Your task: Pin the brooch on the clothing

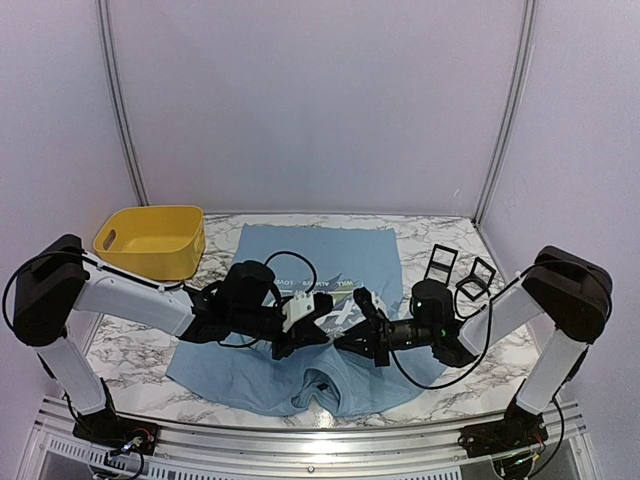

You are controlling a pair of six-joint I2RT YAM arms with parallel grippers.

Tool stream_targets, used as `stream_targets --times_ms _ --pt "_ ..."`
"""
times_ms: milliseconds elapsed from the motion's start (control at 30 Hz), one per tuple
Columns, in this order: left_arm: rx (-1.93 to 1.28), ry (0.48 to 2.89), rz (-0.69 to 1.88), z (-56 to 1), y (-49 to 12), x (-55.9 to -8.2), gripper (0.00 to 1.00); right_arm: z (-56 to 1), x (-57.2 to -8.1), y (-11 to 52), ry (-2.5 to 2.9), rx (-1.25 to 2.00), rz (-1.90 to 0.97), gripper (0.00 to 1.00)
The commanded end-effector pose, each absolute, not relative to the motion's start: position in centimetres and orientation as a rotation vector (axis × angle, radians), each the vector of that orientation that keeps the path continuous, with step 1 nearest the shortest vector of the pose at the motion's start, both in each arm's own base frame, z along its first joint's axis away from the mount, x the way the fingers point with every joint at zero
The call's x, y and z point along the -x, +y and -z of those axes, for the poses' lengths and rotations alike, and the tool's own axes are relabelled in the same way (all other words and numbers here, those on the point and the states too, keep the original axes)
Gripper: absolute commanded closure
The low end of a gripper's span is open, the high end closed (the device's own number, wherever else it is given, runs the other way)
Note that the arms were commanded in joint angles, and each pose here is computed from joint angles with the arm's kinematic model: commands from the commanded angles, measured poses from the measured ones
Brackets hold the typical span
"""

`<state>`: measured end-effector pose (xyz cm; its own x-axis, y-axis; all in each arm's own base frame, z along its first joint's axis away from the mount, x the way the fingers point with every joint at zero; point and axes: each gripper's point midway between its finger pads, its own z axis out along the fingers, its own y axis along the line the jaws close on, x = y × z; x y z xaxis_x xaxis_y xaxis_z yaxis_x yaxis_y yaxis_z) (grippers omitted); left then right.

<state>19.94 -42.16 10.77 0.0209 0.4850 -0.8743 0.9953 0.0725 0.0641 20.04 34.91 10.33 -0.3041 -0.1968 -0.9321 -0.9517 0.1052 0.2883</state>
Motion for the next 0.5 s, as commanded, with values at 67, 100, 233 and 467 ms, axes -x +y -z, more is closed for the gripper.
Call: stream_targets --times_ms 67,100,233,467 --pt "-1.558 1.543 0.864 -11.6 -42.0 -18.7 1.00 -12.0 -21.8 34.4 1.596 1.037 -1.257 1.00" --pt "-1.558 1.546 0.862 -11.6 -42.0 -18.7 1.00 -12.0 -21.7 34.4 1.593 1.043 -1.259 0.98" --pt "-1.552 1.550 0.846 -11.5 -41.8 -18.9 1.00 -11.7 -21.6 34.4 1.597 1.076 -1.250 0.89" --pt "-1.571 1.549 0.617 -9.8 -41.0 -20.6 1.00 -11.9 -20.9 33.5 1.582 1.172 -1.144 0.64"
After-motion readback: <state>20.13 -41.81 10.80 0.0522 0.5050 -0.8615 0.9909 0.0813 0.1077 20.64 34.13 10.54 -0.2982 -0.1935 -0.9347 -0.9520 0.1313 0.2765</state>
